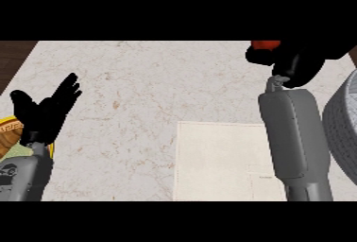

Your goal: Pick the bell pepper from the placemat and place it in the basket

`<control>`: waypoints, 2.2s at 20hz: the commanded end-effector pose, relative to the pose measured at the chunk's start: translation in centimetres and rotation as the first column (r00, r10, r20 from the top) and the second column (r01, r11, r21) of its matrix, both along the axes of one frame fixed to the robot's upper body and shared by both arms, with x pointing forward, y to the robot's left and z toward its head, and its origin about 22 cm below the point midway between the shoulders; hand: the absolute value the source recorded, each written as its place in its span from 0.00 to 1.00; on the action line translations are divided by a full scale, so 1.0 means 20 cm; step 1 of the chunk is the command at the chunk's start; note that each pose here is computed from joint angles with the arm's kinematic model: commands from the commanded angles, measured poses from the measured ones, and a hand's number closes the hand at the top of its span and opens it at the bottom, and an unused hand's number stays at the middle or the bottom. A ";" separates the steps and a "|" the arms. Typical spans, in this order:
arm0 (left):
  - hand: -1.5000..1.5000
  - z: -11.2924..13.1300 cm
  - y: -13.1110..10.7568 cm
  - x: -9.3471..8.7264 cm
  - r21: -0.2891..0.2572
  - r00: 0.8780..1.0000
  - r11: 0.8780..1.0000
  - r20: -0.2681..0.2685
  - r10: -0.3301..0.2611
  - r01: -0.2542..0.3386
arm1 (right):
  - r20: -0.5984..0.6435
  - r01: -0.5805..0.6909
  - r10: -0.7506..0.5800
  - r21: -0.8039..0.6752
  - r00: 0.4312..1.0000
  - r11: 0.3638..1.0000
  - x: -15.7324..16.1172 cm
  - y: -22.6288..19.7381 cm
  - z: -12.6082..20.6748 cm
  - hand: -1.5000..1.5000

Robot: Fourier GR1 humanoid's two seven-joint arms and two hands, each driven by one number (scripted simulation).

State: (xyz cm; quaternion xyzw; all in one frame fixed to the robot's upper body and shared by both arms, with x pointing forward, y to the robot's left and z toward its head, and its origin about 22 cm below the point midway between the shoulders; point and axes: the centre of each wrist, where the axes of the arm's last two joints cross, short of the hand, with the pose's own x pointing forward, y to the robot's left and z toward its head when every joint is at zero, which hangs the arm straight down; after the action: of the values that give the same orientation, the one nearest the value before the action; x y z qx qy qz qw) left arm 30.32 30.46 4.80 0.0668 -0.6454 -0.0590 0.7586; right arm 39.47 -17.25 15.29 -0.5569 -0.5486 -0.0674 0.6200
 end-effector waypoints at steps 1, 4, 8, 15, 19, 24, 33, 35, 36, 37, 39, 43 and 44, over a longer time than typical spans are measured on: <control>0.50 -0.01 -0.05 0.02 0.017 1.000 1.000 0.000 0.003 -0.003 | 0.049 0.185 -0.185 0.004 0.982 0.983 0.11 0.15 0.22 1.00; 0.50 -0.01 -0.08 0.03 0.001 1.000 1.000 0.010 -0.002 0.002 | 0.025 0.263 -0.262 -0.024 0.965 0.965 0.19 0.20 0.36 1.00; 0.50 -0.06 -0.01 -0.01 -0.002 1.000 1.000 -0.006 0.022 -0.022 | 0.029 0.323 -0.322 -0.078 0.946 0.943 0.25 0.13 0.53 1.00; 0.50 -0.05 -0.04 -0.04 0.000 1.000 1.000 0.000 0.006 -0.006 | 0.068 0.443 -0.438 -0.099 0.897 0.891 0.32 -0.03 0.76 1.00; 0.50 -0.06 -0.03 -0.04 -0.001 0.999 0.999 0.003 0.033 -0.033 | 0.034 0.528 -0.529 -0.144 0.848 0.837 0.35 -0.25 0.68 1.00; 0.50 -0.02 0.00 -0.02 -0.007 0.999 0.999 -0.018 0.042 -0.042 | 0.031 0.621 -0.628 -0.192 0.778 0.760 0.36 -0.37 0.62 1.00; 0.50 -0.18 0.09 -0.12 -0.001 0.997 0.998 -0.027 0.066 -0.066 | -0.029 0.613 -0.629 -0.193 0.777 0.766 0.28 -0.62 0.49 1.00; 0.50 -0.15 0.05 -0.09 0.009 0.997 0.997 -0.016 0.078 -0.078 | -0.038 0.623 -0.641 -0.195 0.767 0.757 0.26 -0.66 0.34 1.00; 0.50 -0.04 0.11 -0.14 0.011 0.997 0.997 -0.008 0.071 -0.070 | -0.017 0.622 -0.637 -0.197 0.771 0.758 0.23 -0.76 0.36 1.00; 0.50 -0.10 0.08 -0.01 -0.007 0.997 0.997 -0.023 0.074 -0.074 | -0.019 0.596 -0.611 -0.195 0.792 0.779 0.22 -0.64 0.41 1.00; 0.50 -0.06 0.02 -0.12 -0.009 0.998 0.998 -0.017 0.062 -0.062 | 0.019 0.616 -0.621 -0.152 0.783 0.772 0.18 -0.80 0.39 1.00; 0.50 0.02 0.05 -0.03 -0.014 0.997 0.997 -0.015 0.081 -0.081 | 0.027 0.627 -0.631 -0.144 0.776 0.765 0.11 -0.88 0.24 1.00; 0.50 -0.09 0.14 -0.08 -0.014 0.997 0.998 -0.026 0.066 -0.066 | 0.028 0.633 -0.635 -0.122 0.772 0.765 0.10 -0.86 0.21 1.00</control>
State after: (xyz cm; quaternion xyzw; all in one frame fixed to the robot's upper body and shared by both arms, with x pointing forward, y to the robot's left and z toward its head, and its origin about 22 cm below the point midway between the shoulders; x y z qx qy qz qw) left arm 28.78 31.94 3.79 0.0873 -0.6358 -0.0316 0.7662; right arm 42.55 -33.58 20.89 -0.7617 -0.3340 -0.1906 0.5214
